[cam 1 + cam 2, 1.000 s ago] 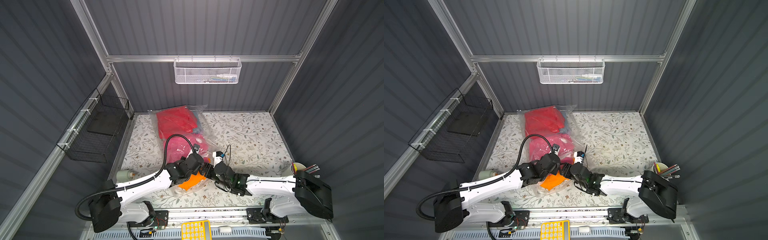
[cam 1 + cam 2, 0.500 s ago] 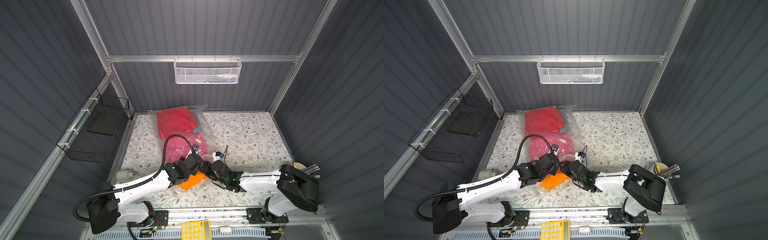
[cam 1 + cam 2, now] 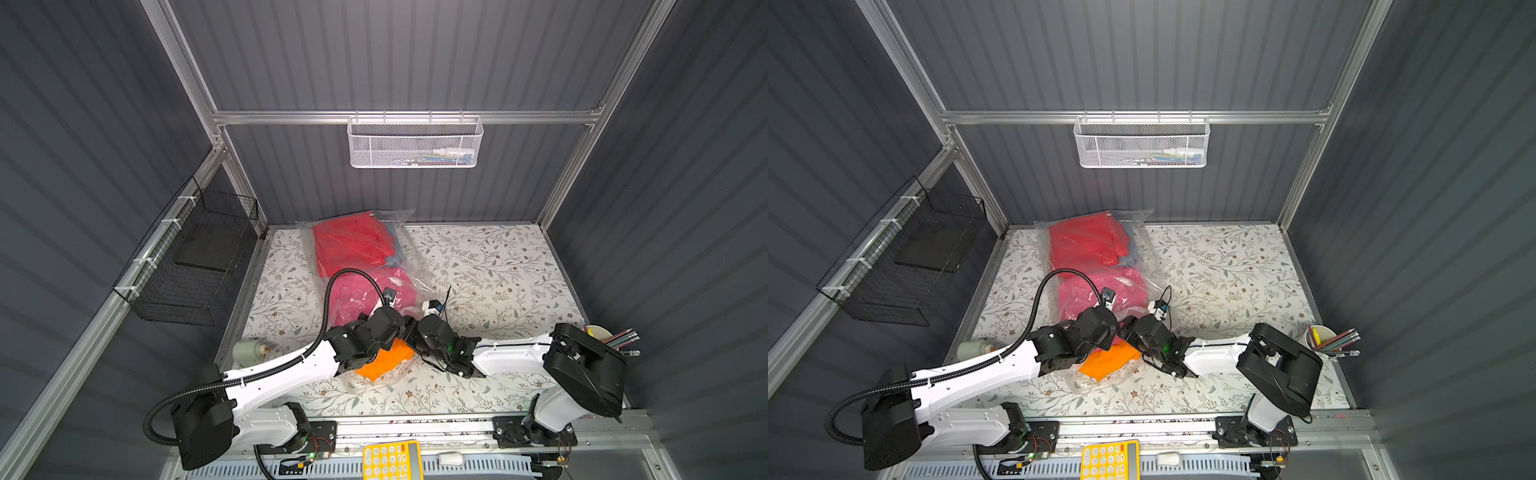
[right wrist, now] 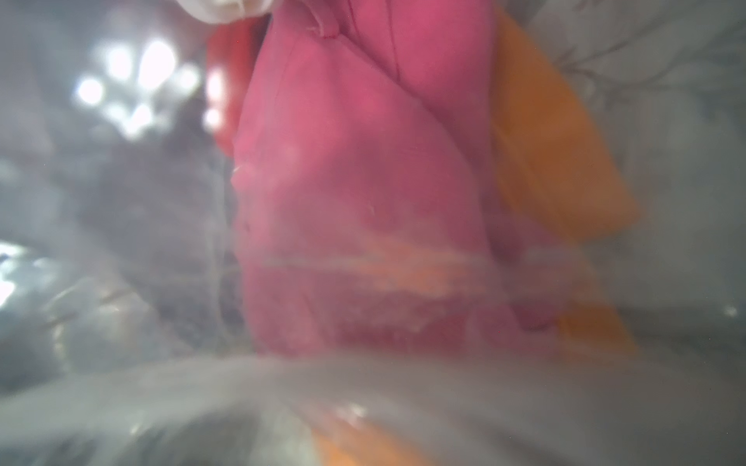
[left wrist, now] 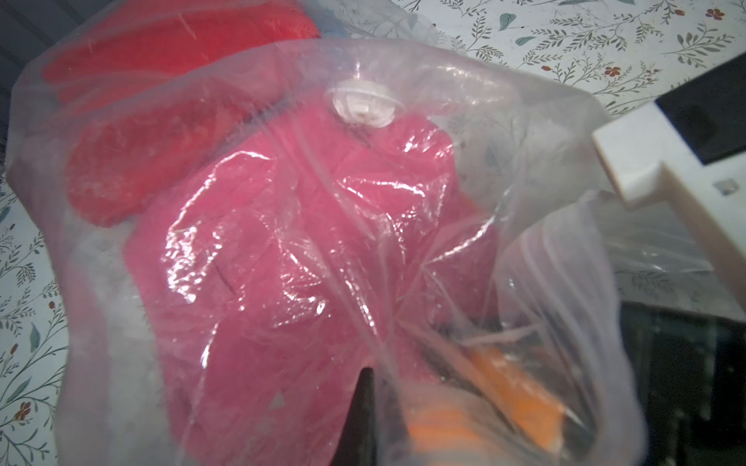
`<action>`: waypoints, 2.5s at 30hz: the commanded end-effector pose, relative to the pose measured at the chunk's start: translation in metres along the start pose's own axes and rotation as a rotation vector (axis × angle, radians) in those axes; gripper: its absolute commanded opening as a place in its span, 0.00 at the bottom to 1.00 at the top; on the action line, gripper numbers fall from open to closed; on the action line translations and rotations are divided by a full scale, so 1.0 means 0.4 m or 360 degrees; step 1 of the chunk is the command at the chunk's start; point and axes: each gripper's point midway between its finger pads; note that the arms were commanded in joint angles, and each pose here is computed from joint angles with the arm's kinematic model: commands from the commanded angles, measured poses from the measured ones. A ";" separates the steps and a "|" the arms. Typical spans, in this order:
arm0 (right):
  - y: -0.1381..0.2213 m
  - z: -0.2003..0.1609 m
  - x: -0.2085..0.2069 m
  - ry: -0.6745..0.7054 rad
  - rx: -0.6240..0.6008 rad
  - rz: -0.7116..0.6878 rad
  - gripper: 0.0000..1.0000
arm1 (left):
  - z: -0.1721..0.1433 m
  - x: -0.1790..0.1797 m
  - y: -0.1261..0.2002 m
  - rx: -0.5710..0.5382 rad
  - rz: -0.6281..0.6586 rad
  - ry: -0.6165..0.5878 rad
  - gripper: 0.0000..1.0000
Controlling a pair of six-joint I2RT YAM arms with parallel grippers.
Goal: Take the trousers out of the vacuum bag
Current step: Take out the trousers from the vacuum bag.
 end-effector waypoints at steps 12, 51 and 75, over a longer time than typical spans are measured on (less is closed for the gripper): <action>-0.028 0.017 -0.001 -0.0014 -0.0027 -0.0040 0.68 | 0.045 0.020 0.008 -0.0072 -0.0002 0.0079 0.00; -0.029 0.021 0.030 0.0075 -0.0191 -0.0073 0.67 | 0.133 0.020 0.059 -0.0230 -0.0108 0.0078 0.00; -0.026 0.095 0.168 0.0195 -0.0223 0.0137 0.32 | 0.067 0.042 0.048 -0.0135 -0.0013 0.0127 0.00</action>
Point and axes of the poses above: each gripper's point midway between its finger pads, its own y axis back along the fingers, its own x axis along the line the jaws close on, z = x × y, and after that the axes turned 15 degrees about -y, right-handed
